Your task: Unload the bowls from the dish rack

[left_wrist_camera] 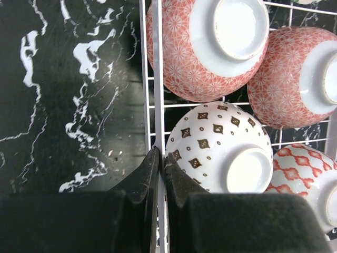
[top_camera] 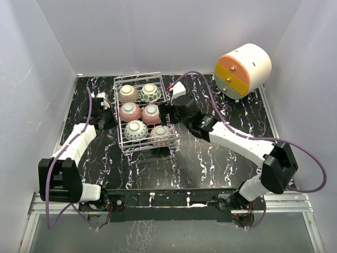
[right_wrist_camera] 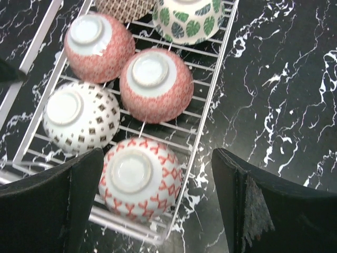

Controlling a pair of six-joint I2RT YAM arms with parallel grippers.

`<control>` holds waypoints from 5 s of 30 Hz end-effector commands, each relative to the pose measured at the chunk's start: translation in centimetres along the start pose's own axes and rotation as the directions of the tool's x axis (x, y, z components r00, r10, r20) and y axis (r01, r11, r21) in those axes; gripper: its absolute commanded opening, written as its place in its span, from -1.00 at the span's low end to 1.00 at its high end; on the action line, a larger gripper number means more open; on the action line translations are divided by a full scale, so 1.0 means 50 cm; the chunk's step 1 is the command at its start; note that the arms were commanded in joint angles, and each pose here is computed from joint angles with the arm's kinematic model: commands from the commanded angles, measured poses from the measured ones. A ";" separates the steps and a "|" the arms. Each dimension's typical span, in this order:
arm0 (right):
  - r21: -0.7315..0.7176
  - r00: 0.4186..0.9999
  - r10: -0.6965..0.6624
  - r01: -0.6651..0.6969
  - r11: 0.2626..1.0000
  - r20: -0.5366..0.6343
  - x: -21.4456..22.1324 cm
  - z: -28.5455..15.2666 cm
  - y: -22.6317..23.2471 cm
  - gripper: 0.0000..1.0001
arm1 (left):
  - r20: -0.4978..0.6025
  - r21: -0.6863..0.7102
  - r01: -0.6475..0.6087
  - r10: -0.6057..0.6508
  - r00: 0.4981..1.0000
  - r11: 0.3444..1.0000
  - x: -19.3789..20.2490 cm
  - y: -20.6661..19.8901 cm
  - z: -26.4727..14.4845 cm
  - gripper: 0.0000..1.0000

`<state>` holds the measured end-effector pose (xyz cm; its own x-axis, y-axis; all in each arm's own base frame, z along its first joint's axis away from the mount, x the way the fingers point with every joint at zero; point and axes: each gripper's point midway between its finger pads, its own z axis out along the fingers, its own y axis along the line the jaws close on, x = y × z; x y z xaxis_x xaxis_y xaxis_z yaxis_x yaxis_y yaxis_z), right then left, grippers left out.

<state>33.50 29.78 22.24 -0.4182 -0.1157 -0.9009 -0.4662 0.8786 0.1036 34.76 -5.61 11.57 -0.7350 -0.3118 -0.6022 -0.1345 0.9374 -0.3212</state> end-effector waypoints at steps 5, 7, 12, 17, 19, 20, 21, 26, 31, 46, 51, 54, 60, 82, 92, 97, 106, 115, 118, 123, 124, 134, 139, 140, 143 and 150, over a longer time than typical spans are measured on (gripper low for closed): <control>0.063 0.984 0.019 -0.031 0.998 0.180 -0.129 0.027 0.012 0.72 | 0.057 -0.091 -0.012 0.017 0.998 0.996 -0.014 0.029 -0.052 -1.00; 0.088 0.984 0.013 -0.029 0.996 0.175 -0.124 0.035 0.006 0.70 | 0.055 -0.085 -0.013 0.017 0.998 0.996 -0.011 0.028 -0.051 -0.82; 0.177 0.988 0.040 -0.067 0.982 0.152 -0.099 0.062 -0.022 0.20 | 0.061 -0.065 -0.007 0.011 0.998 0.998 -0.015 0.020 -0.048 0.01; 0.183 0.993 0.116 -0.120 0.976 0.031 -0.062 0.107 -0.060 0.14 | 0.062 -0.064 -0.011 0.015 0.998 0.998 -0.016 0.019 -0.047 0.04; 0.167 0.991 0.132 -0.128 0.978 -0.013 -0.045 0.127 -0.067 0.14 | 0.060 -0.061 -0.010 0.014 0.998 0.998 -0.011 0.021 -0.044 0.02; 0.172 0.991 0.132 -0.126 0.977 -0.028 -0.037 0.135 -0.072 0.14 | 0.059 -0.058 -0.010 0.014 0.998 0.998 -0.010 0.020 -0.043 -0.01; 0.178 0.991 0.127 -0.117 0.977 -0.042 -0.028 0.145 -0.074 0.14 | 0.057 -0.053 -0.011 0.014 0.998 0.999 -0.009 0.018 -0.043 -0.01; 0.211 0.984 0.107 -0.076 0.975 -0.141 0.034 0.195 -0.082 0.11 | 0.042 -0.036 -0.008 0.010 0.999 0.999 0.000 0.013 -0.041 -0.01; 0.204 0.977 0.111 -0.074 0.976 -0.180 0.065 0.219 -0.079 0.00 | 0.032 -0.040 -0.009 0.010 0.999 0.999 0.006 0.016 -0.038 0.00; 0.261 0.977 0.147 -0.103 0.960 -0.157 0.077 0.197 -0.101 -0.85 | -0.003 -0.029 0.004 -0.004 1.000 1.000 0.017 0.012 -0.025 -0.16; 0.281 0.971 0.206 -0.165 0.945 -0.123 0.074 0.172 -0.106 -0.85 | -0.048 -0.016 0.019 -0.020 0.999 1.000 0.029 0.007 -0.010 -0.57; 0.277 0.967 0.237 -0.202 0.939 -0.097 0.065 0.155 -0.105 -0.85 | -0.059 -0.019 0.021 -0.023 0.998 1.000 0.026 0.007 -0.005 -0.72; 0.264 0.964 0.252 -0.224 0.938 -0.079 0.057 0.129 -0.102 -0.85 | -0.079 -0.075 0.010 -0.016 0.997 0.997 0.023 0.024 0.002 -1.00; 0.194 0.957 0.277 -0.256 0.947 -0.085 0.049 0.120 -0.069 -0.85 | -0.050 -0.139 0.019 -0.026 0.998 0.990 -0.054 0.024 0.033 -1.00; 0.177 0.975 0.220 -0.215 0.960 -0.011 -0.022 0.098 -0.068 -0.39 | -0.024 -0.124 0.019 -0.022 0.999 0.992 -0.034 0.028 0.016 -0.63; 0.192 0.981 0.186 -0.193 0.962 0.056 -0.070 0.078 -0.077 0.17 | -0.018 -0.123 0.011 -0.013 1.000 0.992 -0.034 0.029 0.016 -0.46; 0.246 0.980 -0.001 -0.048 0.968 0.198 -0.158 0.054 -0.032 0.64 | 0.021 -0.108 0.007 -0.005 1.000 0.994 -0.046 0.023 0.000 -0.07; 0.236 0.961 -0.069 0.004 0.972 0.267 -0.189 0.052 0.018 0.70 | 0.021 -0.108 0.005 -0.003 1.000 0.994 -0.045 0.023 -0.001 -0.04; 0.161 0.980 -0.033 0.001 0.987 0.195 -0.172 0.075 0.051 0.66 | 0.019 -0.107 0.006 -0.004 1.000 0.994 -0.044 0.022 0.000 -0.04; 0.040 0.998 0.027 -0.030 0.999 0.057 -0.137 0.134 0.071 0.60 | 0.018 -0.097 0.008 -0.006 1.000 0.995 -0.043 0.019 -0.001 -0.04; 0.036 0.999 0.038 -0.038 0.999 0.018 -0.126 0.146 0.065 0.60 | 0.020 -0.095 0.008 -0.006 1.000 0.995 -0.044 0.018 -0.002 -0.04; 0.099 0.997 0.001 0.006 0.995 -0.075 -0.037 0.241 0.033 0.76 | 0.025 -0.083 0.013 -0.011 1.000 0.996 -0.044 0.014 -0.005 -0.04; 0.076 0.997 0.008 -0.002 0.997 -0.076 -0.014 0.261 0.035 0.73 | 0.028 -0.071 0.017 -0.015 1.000 0.997 -0.044 0.010 -0.005 -0.04; 0.067 0.997 0.008 -0.003 0.998 -0.077 -0.011 0.264 0.039 0.73 | 0.025 -0.069 0.017 -0.015 1.000 0.997 -0.043 0.009 -0.003 -0.04; 0.070 0.996 0.011 -0.005 0.998 -0.091 0.005 0.275 0.037 0.73 | 0.018 -0.061 0.019 -0.018 1.000 0.998 -0.041 0.006 -0.001 -0.04; 0.085 0.990 0.037 -0.026 0.996 -0.133 0.046 0.297 0.022 0.61 | 0.012 -0.057 0.020 -0.019 1.000 0.998 -0.037 0.006 0.002 -0.04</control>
<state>42.65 37.17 14.84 -0.5337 -0.1819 -0.8259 -0.4038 0.9129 0.0600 36.27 -4.61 11.39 -0.7425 -0.3215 -0.5877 -0.1980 0.9434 -0.2660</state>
